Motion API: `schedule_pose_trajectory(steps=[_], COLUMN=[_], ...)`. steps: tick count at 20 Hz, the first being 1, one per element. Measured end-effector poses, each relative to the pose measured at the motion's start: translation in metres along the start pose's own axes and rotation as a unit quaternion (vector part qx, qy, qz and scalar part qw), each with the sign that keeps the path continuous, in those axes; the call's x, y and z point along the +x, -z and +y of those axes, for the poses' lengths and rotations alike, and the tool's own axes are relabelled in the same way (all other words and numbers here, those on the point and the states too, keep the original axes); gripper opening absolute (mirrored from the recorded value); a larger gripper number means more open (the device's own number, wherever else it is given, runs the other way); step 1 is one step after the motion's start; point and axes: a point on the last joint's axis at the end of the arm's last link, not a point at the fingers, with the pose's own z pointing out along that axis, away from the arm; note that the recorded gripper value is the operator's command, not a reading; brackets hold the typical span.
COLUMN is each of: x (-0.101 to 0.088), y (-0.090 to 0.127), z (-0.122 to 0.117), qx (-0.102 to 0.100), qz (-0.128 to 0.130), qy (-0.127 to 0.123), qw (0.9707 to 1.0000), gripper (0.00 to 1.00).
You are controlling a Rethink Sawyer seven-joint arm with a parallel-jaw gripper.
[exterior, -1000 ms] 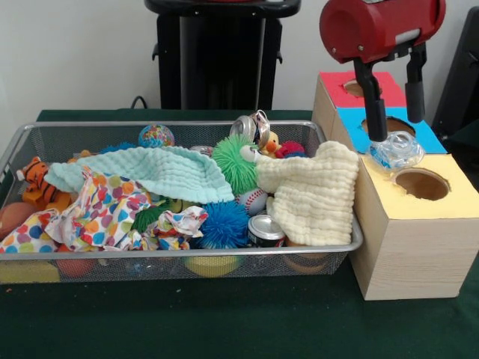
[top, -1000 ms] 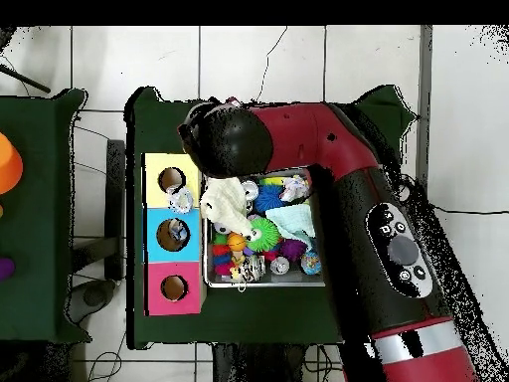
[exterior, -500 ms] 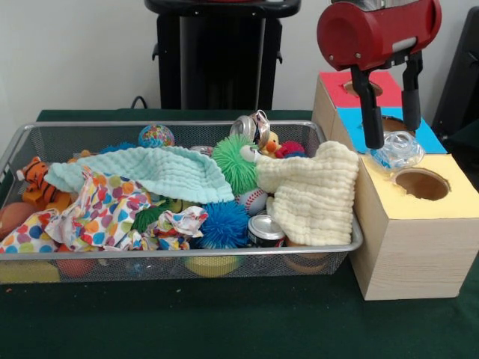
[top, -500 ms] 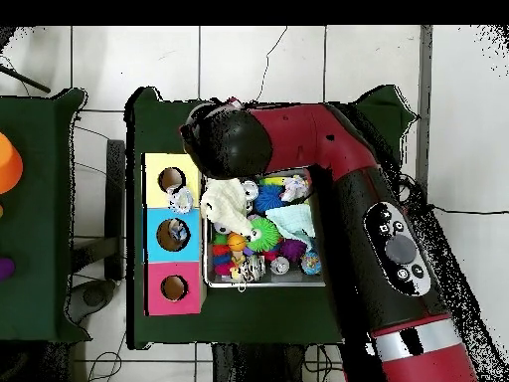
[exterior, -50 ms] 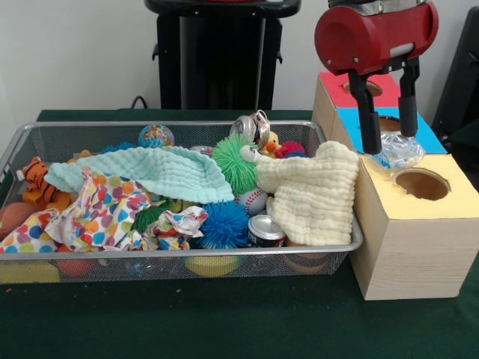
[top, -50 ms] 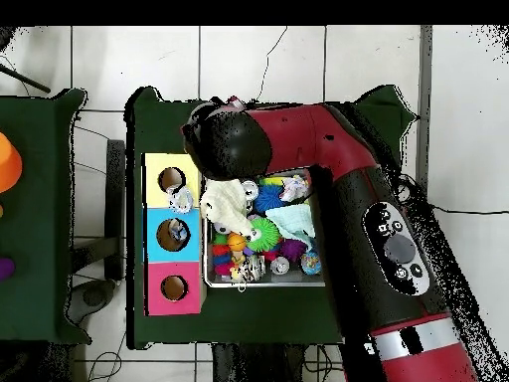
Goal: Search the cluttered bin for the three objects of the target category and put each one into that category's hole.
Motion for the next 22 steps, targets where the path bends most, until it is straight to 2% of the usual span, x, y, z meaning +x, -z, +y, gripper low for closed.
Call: schedule_pose_trajectory(steps=[14,22], x=[-0.005,-0.003], y=[-0.004,-0.018], z=[-0.004,-0.004], qx=[0.017,0.021], qz=[-0.026,-0.043], qy=[0.002,-0.001], qw=[0.9995,0.9988], gripper=[1.00,1.00])
